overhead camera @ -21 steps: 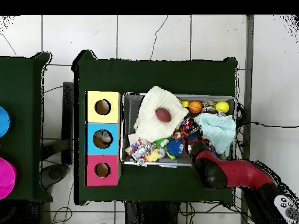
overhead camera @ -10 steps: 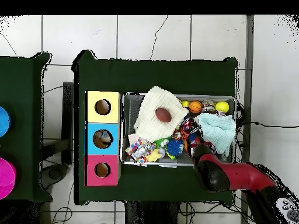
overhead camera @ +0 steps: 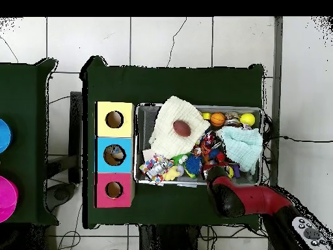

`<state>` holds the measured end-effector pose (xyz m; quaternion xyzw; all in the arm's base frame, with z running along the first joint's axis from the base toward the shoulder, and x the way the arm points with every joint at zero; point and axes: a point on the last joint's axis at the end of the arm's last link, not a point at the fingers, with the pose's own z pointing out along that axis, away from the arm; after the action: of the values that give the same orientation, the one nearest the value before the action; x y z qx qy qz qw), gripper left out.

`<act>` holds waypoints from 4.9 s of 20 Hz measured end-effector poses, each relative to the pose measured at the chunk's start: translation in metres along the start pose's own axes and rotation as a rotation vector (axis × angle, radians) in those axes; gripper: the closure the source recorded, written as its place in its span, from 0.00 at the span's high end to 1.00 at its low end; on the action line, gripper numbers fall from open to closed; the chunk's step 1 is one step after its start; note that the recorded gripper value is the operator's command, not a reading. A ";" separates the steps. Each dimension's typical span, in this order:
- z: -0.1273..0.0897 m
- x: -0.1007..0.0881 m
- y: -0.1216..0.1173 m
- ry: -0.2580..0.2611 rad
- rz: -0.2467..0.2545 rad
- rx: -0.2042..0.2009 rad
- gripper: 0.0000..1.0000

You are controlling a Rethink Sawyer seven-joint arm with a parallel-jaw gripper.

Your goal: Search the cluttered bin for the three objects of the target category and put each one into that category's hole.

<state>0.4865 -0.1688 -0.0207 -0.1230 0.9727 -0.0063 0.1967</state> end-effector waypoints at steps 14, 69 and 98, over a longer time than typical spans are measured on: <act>-0.002 0.002 -0.003 -0.006 0.001 0.010 1.00; 0.000 0.033 -0.025 -0.079 0.031 0.080 0.00; -0.015 -0.015 -0.009 0.093 0.006 0.052 0.00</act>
<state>0.4966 -0.1748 -0.0002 -0.1144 0.9806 -0.0368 0.1546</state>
